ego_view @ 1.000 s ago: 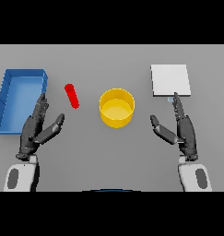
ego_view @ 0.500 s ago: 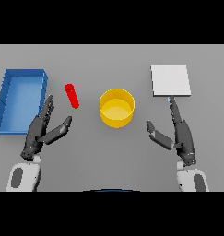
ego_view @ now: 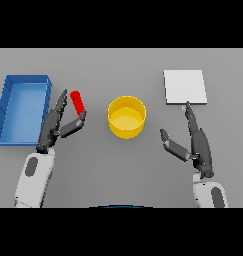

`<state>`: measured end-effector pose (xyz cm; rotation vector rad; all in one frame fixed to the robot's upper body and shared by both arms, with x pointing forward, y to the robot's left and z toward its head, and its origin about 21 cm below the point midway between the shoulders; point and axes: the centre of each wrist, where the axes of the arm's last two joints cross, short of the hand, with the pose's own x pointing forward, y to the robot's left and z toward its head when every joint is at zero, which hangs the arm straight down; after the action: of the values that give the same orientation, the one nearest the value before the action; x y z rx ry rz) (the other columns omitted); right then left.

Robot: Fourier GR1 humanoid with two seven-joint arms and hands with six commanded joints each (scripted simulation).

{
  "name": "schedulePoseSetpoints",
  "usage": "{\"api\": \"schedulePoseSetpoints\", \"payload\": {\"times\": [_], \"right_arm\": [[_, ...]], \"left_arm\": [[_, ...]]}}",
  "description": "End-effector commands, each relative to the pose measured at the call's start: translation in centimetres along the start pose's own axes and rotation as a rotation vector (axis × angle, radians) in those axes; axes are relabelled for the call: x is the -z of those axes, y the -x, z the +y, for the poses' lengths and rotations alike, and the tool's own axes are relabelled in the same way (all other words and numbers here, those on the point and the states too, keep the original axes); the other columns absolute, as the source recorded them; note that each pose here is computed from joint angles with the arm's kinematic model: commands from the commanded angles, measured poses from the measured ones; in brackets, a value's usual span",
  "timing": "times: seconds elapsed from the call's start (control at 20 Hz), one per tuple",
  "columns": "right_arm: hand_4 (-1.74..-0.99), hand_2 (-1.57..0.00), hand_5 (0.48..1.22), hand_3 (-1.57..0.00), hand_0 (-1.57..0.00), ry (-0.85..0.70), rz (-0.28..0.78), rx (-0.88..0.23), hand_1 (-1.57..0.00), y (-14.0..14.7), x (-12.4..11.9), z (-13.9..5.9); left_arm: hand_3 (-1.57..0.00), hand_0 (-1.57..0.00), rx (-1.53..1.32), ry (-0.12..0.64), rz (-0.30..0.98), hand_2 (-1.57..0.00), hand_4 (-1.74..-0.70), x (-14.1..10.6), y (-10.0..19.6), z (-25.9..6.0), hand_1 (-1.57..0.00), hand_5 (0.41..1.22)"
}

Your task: Pick up the red beaker and tilt it to pour out 1 green nut into yellow bowl. Pick up the yellow bowl and place it on the metallic measuring scale.

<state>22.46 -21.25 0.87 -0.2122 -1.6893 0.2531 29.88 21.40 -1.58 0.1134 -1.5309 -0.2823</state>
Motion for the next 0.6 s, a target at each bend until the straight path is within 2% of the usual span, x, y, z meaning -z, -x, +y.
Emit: {"api": "schedulePoseSetpoints", "payload": {"times": [0.0,0.25,0.55], "right_arm": [[-1.274,0.00,0.635,0.00,0.00,-0.003,0.001,0.000,0.00,0.2,-0.1,0.1],[-1.267,0.00,0.640,0.00,0.00,-0.006,-0.004,0.004,0.00,0.0,-0.4,0.2],[-1.269,0.00,0.642,0.00,0.00,0.000,0.006,0.010,0.00,0.0,-0.2,0.0]], "left_arm": [[0.00,0.00,0.002,-0.003,-0.004,0.00,-1.27,0.6,0.0,0.3,0.00,0.673],[0.00,0.00,0.005,0.014,0.002,0.00,-1.29,3.1,-0.3,-0.2,0.00,0.688],[0.00,0.00,0.018,0.027,0.014,0.00,-1.29,4.8,-0.2,-1.0,0.00,0.683]]}}
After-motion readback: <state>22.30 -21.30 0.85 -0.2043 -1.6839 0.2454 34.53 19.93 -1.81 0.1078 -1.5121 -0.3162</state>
